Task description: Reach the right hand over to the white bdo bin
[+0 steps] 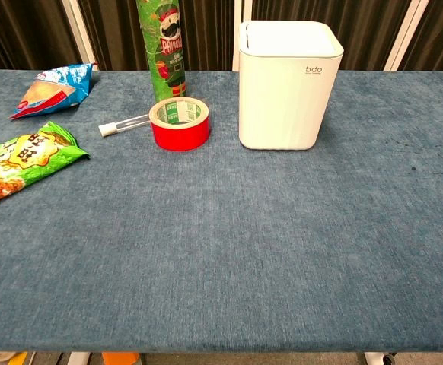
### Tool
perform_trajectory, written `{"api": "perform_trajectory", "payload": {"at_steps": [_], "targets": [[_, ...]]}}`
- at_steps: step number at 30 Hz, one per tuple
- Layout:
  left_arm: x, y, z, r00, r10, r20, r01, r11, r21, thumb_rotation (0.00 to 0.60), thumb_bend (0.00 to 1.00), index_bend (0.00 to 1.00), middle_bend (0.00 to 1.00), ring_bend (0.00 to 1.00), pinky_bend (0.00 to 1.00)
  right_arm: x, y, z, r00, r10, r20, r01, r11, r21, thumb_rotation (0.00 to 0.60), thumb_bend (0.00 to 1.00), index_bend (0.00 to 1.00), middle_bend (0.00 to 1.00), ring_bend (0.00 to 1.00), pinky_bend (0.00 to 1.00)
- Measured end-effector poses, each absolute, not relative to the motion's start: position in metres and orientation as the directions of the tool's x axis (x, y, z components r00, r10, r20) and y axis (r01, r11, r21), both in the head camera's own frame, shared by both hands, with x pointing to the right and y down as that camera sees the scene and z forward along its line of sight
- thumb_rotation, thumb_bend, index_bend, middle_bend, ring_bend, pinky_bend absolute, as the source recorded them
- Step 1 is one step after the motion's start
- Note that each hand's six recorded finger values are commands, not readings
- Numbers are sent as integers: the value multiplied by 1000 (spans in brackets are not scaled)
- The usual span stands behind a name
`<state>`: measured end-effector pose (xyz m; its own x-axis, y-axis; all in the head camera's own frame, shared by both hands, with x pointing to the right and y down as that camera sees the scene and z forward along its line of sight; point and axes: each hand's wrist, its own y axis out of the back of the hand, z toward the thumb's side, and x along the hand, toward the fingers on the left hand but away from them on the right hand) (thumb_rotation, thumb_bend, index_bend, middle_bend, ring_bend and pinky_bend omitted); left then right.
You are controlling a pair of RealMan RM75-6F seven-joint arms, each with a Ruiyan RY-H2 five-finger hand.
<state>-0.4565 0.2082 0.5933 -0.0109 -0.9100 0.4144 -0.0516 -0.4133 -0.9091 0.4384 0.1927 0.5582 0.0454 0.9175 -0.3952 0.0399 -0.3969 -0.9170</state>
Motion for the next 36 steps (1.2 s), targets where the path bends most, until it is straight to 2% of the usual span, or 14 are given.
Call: {"api": "perform_trajectory", "payload": {"at_steps": [7,14,20,27,32,36], "targets": [[-455,206,593,-7,-915,403,-46,-403,-914,600,0,147,132,12,4,434,189,563,68,907,-416,58,-420,-906,600,292,13,44,0,0],[-455,206,591,-7,-918,397,-45,-397,-917,600,0,147,132,12,4,416,174,570,152,880,-451,75,-465,-882,600,289,13,45,0,0],[-453,207,589,2,-920,391,-47,-390,-919,600,0,147,132,12,4,371,131,583,301,830,-469,65,-509,-858,600,288,41,65,0,0],[-456,208,583,-11,-924,382,-43,-382,-923,600,0,147,132,12,4,290,67,604,466,746,-476,43,-557,-830,600,289,160,143,0,0],[-458,209,581,-15,-925,379,-42,-378,-925,600,0,147,132,12,4,241,44,623,526,690,-497,9,-589,-808,600,289,213,168,0,0],[-461,209,580,-26,-927,374,-43,-373,-927,600,0,147,132,12,4,224,39,632,541,682,-491,-16,-576,-817,600,289,234,176,0,0]]}}
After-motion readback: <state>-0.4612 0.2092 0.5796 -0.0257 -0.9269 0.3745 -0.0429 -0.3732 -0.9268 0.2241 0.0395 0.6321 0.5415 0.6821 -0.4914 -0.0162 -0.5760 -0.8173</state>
